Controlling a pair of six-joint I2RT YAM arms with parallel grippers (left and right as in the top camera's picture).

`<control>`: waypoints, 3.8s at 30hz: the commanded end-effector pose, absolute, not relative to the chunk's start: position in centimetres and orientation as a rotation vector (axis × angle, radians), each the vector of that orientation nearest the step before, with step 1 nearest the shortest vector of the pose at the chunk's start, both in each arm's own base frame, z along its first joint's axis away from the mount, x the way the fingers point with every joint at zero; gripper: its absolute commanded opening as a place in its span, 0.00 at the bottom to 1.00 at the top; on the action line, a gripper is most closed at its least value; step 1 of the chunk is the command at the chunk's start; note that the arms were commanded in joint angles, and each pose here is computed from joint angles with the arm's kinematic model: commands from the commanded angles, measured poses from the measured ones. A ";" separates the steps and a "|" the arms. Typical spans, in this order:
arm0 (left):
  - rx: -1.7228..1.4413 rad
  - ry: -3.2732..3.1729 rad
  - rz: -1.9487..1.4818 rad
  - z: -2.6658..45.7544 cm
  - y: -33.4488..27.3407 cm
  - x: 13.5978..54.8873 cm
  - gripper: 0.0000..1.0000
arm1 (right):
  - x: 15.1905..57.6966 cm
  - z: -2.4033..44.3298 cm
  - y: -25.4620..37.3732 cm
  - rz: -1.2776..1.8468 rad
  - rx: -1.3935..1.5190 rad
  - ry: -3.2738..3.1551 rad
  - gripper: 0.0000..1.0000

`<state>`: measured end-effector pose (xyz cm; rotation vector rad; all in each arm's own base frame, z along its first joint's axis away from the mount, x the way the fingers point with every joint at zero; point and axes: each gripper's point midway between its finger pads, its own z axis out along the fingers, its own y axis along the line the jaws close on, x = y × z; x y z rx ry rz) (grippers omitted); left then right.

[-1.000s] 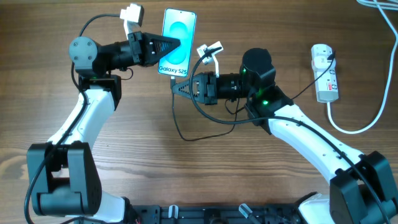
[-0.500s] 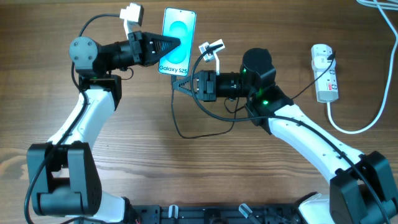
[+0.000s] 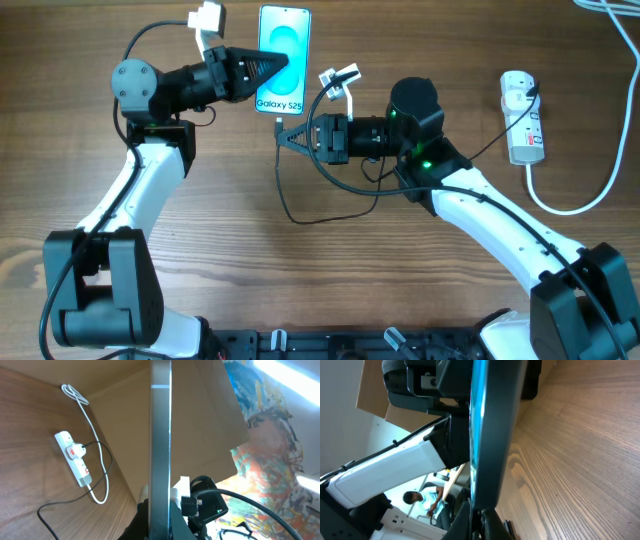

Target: Plug charger to phone and switch on socket

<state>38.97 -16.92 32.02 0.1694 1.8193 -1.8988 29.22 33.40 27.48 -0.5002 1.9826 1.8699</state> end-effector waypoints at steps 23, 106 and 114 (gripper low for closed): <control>0.316 1.811 -1.867 32.8 -17.0 37.4 0.04 | 29.7 27.4 33.4 1.862 -0.483 1.979 0.04; 0.128 1.874 -1.933 31.7 -17.7 38.7 0.04 | 30.0 28.5 31.1 1.876 -0.602 1.892 0.96; 0.138 1.849 -1.927 32.0 -18.6 38.7 0.04 | 29.8 26.8 31.4 1.880 -0.540 1.999 0.81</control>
